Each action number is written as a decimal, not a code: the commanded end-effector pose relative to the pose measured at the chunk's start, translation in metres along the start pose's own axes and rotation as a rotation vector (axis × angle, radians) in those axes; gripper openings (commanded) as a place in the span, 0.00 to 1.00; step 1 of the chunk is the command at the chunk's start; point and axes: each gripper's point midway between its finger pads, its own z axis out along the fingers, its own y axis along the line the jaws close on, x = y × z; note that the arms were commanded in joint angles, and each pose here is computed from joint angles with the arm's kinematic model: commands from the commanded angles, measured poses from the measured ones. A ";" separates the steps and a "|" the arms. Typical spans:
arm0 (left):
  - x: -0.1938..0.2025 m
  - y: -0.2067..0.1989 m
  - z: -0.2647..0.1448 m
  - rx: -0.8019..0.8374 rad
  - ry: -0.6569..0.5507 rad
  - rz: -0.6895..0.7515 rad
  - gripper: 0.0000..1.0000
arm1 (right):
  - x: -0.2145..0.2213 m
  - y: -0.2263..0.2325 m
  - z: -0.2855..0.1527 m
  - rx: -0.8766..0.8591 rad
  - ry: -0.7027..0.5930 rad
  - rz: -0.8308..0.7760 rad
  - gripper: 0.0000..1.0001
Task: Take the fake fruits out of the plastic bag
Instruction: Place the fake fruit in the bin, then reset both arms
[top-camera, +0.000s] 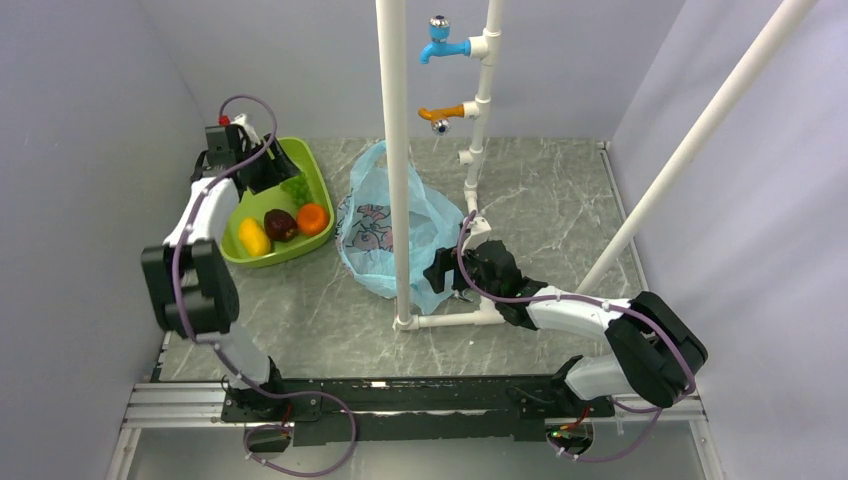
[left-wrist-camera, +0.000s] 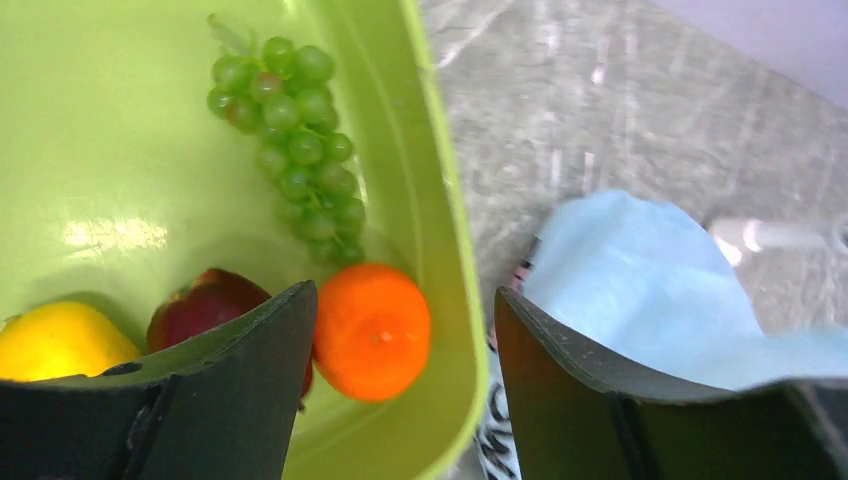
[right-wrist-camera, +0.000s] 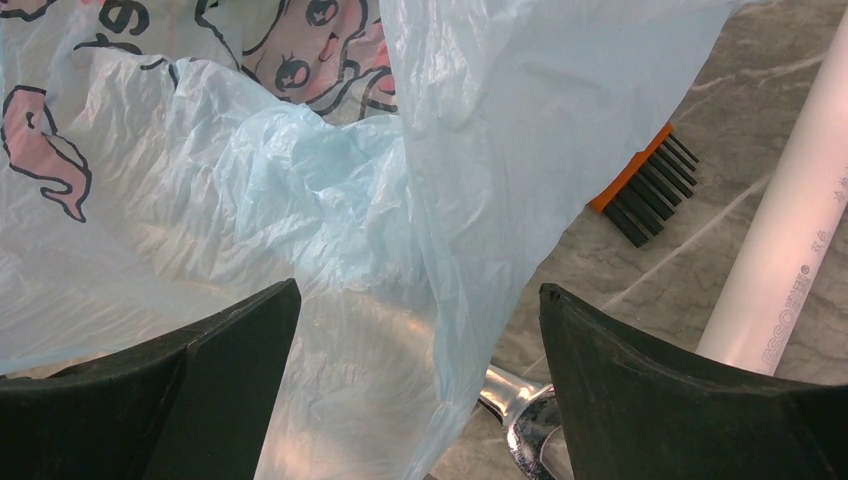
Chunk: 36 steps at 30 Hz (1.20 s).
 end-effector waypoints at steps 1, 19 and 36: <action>0.013 -0.043 -0.061 0.143 -0.042 0.151 0.71 | -0.021 0.004 -0.001 -0.015 -0.081 -0.014 0.93; 0.146 -0.080 -0.215 0.311 -0.059 0.346 0.99 | -0.061 0.014 -0.018 0.014 -0.092 -0.018 0.99; 0.119 -0.121 -0.325 0.448 -0.455 0.341 0.99 | -0.163 0.031 -0.166 0.078 -0.216 -0.068 0.99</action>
